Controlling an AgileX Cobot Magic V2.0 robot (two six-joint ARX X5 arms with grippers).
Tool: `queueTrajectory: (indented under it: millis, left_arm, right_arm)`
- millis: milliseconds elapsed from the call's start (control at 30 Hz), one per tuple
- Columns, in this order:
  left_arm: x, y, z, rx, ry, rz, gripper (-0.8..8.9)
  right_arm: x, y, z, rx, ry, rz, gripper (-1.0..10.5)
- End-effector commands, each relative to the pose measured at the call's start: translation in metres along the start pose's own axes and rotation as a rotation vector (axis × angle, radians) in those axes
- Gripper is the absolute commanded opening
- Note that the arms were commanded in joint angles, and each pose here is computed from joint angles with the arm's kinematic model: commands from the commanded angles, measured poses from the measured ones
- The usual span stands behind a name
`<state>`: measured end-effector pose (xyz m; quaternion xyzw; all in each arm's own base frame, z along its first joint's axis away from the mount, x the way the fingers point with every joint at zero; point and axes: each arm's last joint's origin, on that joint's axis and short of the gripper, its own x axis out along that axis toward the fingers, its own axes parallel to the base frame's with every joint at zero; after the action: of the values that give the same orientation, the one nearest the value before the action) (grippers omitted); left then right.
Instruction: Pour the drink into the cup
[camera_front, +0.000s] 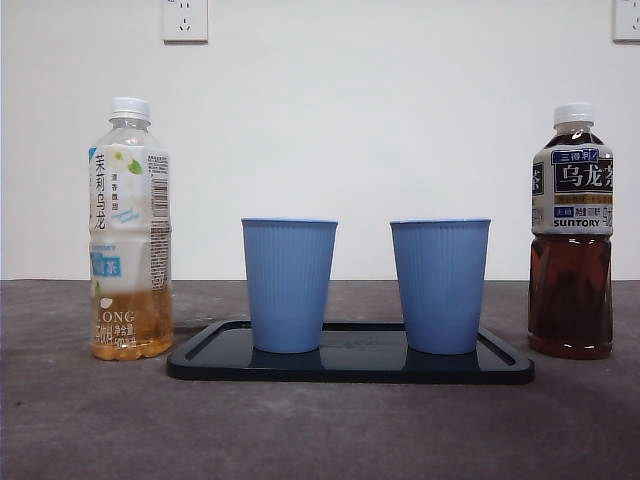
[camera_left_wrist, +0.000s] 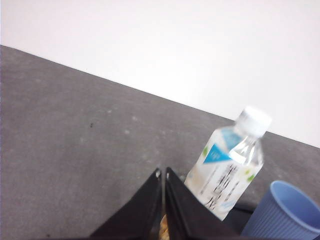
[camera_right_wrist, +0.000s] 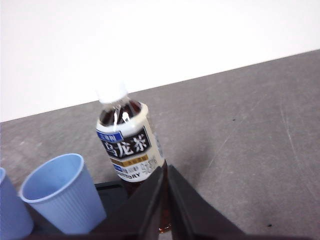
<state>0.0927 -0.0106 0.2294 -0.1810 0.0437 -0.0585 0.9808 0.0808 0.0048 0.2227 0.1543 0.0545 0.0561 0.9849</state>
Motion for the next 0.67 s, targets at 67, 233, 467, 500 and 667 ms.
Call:
queueTrajectory:
  millis: [67, 233, 467, 500, 667]
  left_arm:
    - [0.001, -0.013, 0.03, 0.014, 0.04, -0.01, 0.1]
    - [0.011, -0.03, 0.064, 0.063, 0.121, -0.108, 0.1]
    - [0.026, -0.053, 0.098, 0.093, 0.237, -0.278, 0.1]
    - [0.028, -0.056, 0.101, 0.107, 0.269, -0.317, 0.1]
    - [0.035, -0.068, 0.104, 0.167, 0.421, -0.432, 0.1]
  right_arm:
    - [-0.008, 0.011, 0.029, 0.019, 0.021, 0.037, 0.1]
    - [-0.015, 0.026, 0.063, -0.017, 0.113, 0.097, 0.1]
    - [-0.011, 0.042, 0.097, -0.113, 0.238, 0.274, 0.1]
    - [-0.011, 0.044, 0.1, -0.13, 0.254, 0.317, 0.1]
    - [-0.009, 0.053, 0.109, -0.189, 0.28, 0.435, 0.1]
